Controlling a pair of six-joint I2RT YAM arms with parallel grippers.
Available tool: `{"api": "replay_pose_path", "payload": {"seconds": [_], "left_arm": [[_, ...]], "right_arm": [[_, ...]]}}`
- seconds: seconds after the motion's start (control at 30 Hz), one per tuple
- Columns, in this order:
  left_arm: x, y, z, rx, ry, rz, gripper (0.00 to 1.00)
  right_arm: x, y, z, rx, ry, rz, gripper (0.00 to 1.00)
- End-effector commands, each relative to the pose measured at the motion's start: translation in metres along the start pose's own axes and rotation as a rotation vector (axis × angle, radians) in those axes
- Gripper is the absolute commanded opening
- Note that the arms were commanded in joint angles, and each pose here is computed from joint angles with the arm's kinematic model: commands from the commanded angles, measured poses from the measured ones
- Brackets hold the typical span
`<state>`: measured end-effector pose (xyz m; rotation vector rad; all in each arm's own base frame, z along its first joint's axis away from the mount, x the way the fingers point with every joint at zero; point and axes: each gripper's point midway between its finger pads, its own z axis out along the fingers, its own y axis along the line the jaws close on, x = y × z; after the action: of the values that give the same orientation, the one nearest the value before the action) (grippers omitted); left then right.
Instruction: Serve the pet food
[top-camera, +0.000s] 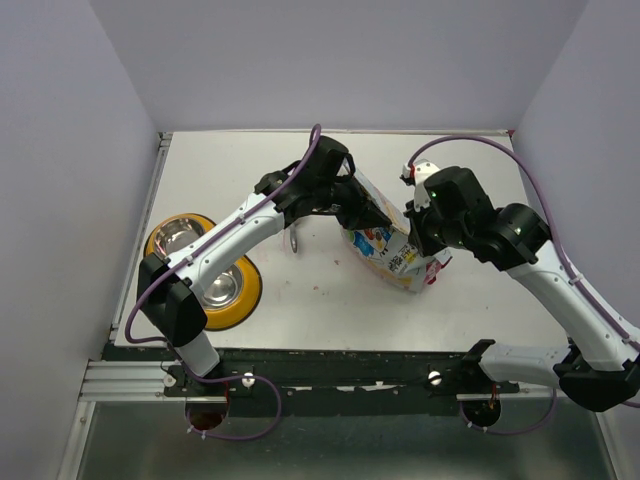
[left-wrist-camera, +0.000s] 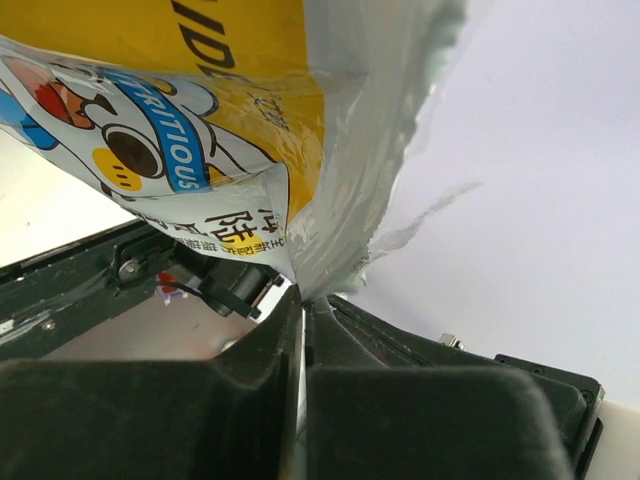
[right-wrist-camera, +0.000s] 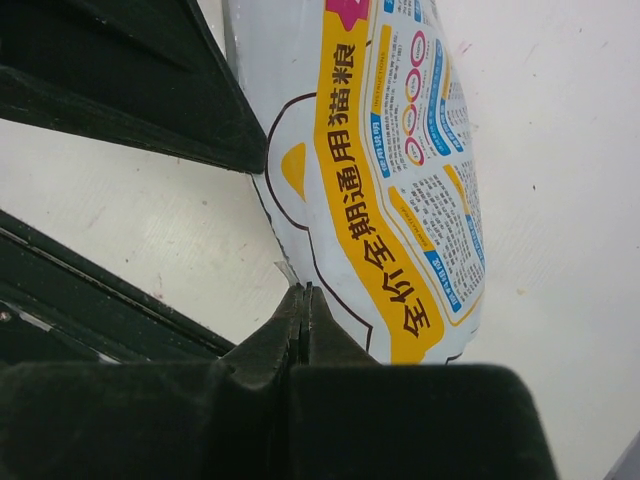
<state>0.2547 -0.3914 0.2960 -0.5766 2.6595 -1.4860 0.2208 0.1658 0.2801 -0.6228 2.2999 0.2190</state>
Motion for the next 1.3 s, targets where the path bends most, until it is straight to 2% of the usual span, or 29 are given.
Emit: {"api": "replay_pose_path", "payload": {"seconds": [0.0, 0.13, 0.2, 0.3, 0.43, 0.63, 0.73, 1.0, 1.27], "left_arm": [[0.003, -0.02, -0.016, 0.078, -0.02, 0.057, 0.31], [0.005, -0.015, -0.025, 0.076, -0.061, 0.076, 0.56], [0.008, -0.005, -0.029, 0.068, -0.072, 0.07, 0.61], [0.009, 0.012, -0.03, 0.066, -0.086, 0.03, 0.64], [0.013, 0.021, -0.033, 0.084, -0.101, 0.014, 0.61], [0.019, 0.019, -0.027, 0.091, -0.086, 0.014, 0.41], [0.023, 0.02, -0.02, 0.087, -0.076, 0.024, 0.41], [0.028, 0.017, -0.005, 0.088, -0.036, 0.008, 0.49], [0.036, 0.025, 0.008, 0.065, 0.007, -0.023, 0.41]], "right_arm": [[0.01, -0.003, 0.004, 0.02, 0.031, 0.021, 0.01], [0.006, 0.009, 0.003, -0.031, 0.0, 0.099, 0.01], [0.004, 0.018, 0.003, -0.08, -0.013, 0.133, 0.01], [0.006, 0.026, 0.004, -0.111, -0.01, 0.181, 0.01], [0.007, 0.03, 0.006, -0.12, -0.001, 0.242, 0.01], [0.007, 0.035, 0.009, -0.131, 0.009, 0.298, 0.01], [0.004, 0.034, 0.007, -0.132, 0.001, 0.294, 0.01], [0.001, 0.031, 0.007, -0.115, -0.004, 0.287, 0.01], [-0.001, 0.03, 0.006, -0.111, -0.012, 0.28, 0.01]]}}
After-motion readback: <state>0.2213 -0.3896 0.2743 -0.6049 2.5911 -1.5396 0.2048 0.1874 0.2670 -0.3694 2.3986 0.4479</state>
